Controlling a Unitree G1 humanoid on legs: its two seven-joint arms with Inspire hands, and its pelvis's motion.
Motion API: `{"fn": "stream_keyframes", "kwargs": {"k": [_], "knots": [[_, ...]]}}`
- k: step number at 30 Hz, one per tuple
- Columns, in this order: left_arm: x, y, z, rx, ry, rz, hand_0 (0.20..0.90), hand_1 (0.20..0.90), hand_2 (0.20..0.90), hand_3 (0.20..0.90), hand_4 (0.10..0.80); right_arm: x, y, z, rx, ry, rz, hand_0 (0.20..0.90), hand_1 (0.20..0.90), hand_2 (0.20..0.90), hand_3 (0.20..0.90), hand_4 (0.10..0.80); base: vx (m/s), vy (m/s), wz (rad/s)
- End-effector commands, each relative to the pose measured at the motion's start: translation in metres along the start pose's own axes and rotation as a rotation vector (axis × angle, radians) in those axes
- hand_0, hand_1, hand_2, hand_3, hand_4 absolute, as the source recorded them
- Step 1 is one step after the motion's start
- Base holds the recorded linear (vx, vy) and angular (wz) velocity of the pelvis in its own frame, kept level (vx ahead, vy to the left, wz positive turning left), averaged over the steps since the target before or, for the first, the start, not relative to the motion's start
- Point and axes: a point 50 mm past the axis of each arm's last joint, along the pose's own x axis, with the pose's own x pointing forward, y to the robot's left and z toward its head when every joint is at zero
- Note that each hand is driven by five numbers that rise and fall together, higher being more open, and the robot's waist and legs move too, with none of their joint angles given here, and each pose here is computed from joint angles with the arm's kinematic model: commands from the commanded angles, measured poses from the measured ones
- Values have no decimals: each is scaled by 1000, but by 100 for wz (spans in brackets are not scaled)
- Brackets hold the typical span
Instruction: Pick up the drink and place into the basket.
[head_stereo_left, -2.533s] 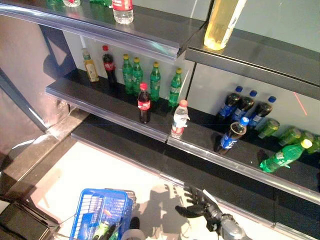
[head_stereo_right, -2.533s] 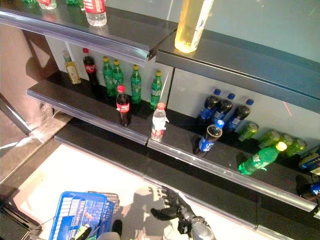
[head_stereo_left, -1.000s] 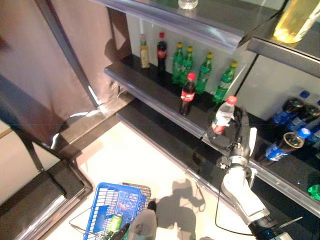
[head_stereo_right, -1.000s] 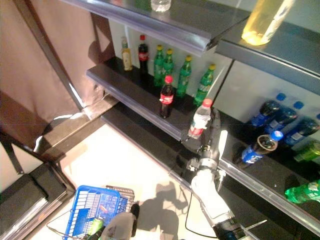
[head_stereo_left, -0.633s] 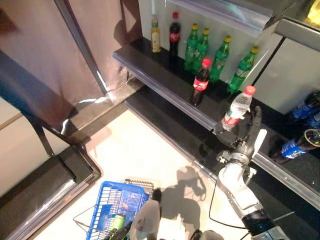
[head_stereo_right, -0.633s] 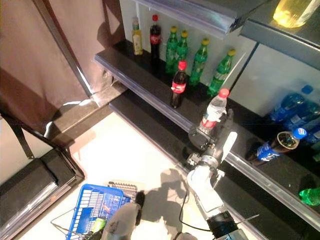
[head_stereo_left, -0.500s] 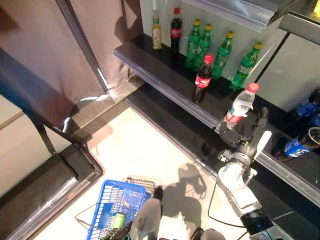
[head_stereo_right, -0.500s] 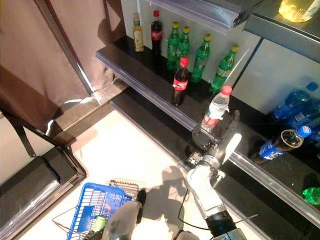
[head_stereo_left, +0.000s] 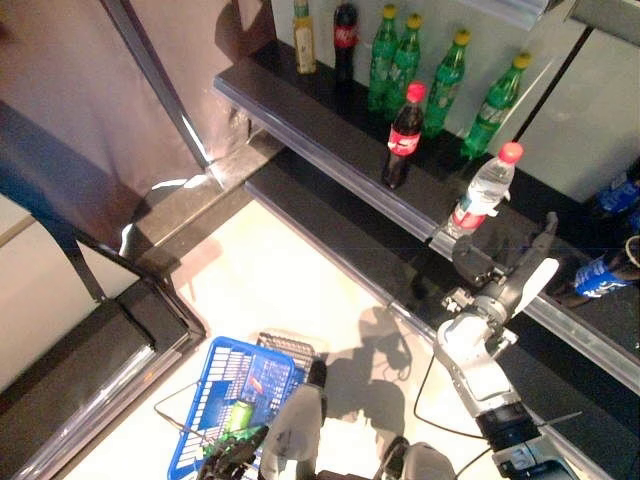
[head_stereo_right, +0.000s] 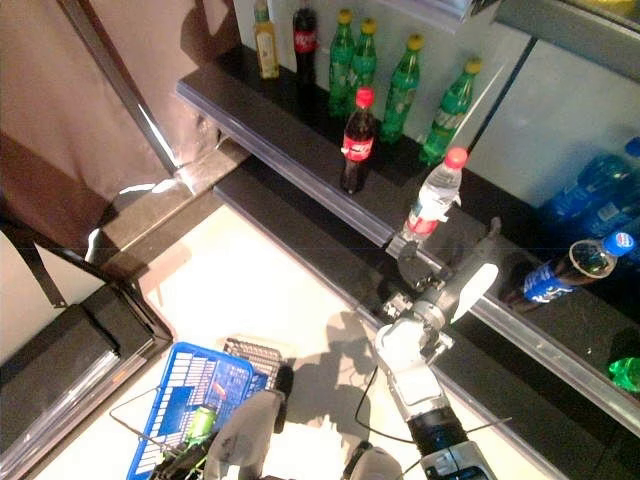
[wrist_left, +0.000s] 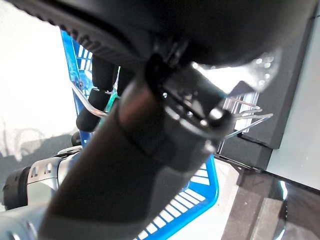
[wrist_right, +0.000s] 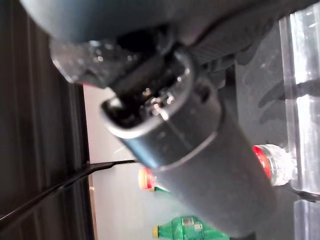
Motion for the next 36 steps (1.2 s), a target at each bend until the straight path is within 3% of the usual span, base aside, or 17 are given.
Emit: {"fn": "stream_keyframes", "kwargs": {"k": [1,16,26,36], "knots": [[-5,2,29,95,-143,-131,300,300,300,200,100,24,7,54,154,-197,-57,900,900,900,900,800,0,0,0],[8,-51,75,24,-253,-250,300,300,300,200,100,65,35,148,327,-378,-19,900,900,900,900,800,-99,12,-3],[12,-62,83,-2,-271,-259,300,300,300,200,100,90,28,166,388,-339,-115,900,900,900,900,800,-27,19,-2],[13,-76,92,-19,-296,-296,300,300,300,200,100,107,28,192,448,-358,-88,900,900,900,900,800,-18,0,-1]]}}
